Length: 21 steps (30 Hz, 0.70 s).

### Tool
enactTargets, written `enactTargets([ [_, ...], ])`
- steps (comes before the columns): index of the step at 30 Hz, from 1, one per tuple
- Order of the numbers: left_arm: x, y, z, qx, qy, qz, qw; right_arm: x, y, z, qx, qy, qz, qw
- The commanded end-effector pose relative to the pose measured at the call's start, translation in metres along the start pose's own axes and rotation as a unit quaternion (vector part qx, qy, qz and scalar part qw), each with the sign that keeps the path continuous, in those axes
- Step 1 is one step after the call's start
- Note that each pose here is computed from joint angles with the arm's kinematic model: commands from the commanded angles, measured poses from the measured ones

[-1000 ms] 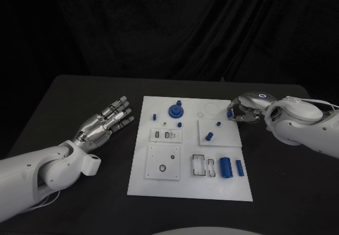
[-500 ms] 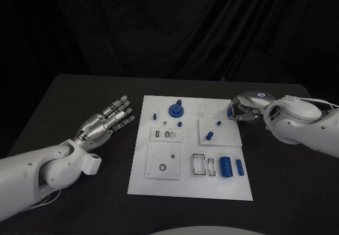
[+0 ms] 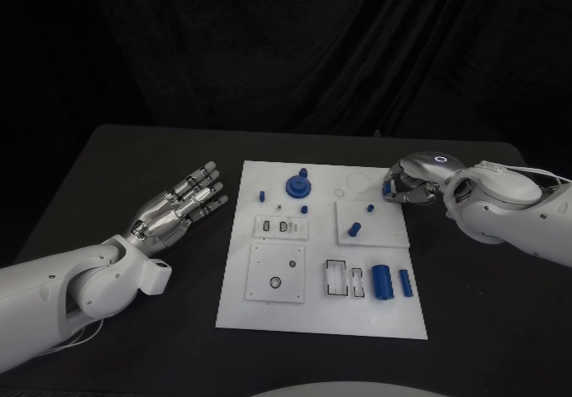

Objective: Assemble the parts on the task board

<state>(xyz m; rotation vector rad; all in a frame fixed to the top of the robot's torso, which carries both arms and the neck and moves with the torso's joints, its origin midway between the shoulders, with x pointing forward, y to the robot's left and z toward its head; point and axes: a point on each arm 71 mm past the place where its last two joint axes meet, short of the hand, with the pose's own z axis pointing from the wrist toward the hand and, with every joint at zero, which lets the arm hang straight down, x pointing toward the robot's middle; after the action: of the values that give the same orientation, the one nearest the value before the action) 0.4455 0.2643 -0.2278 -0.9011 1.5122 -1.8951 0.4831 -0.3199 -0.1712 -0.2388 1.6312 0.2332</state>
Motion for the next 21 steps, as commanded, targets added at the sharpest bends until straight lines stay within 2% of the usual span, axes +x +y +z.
enactTargets([
  [1,0.0012,-0.0067,-0.0008,0.050,0.005,-0.005,0.999,-0.006,0.003,-0.002,-0.004,-0.042,0.008,0.999],
  [7,0.0008,-0.0067,-0.0012,0.049,0.004,-0.005,0.999,-0.018,0.017,-0.006,-0.022,-0.074,0.021,0.997],
  [13,0.0012,-0.0062,-0.0006,0.048,0.004,-0.005,0.999,-0.038,0.057,-0.009,-0.072,-0.101,0.040,0.991],
  [16,0.0021,-0.0057,0.0004,0.047,0.005,-0.006,0.999,-0.041,0.079,-0.008,-0.095,-0.103,0.049,0.989],
  [21,0.0039,-0.0051,0.0018,0.047,0.007,-0.007,0.999,-0.032,0.114,-0.002,-0.126,-0.081,0.057,0.987],
])
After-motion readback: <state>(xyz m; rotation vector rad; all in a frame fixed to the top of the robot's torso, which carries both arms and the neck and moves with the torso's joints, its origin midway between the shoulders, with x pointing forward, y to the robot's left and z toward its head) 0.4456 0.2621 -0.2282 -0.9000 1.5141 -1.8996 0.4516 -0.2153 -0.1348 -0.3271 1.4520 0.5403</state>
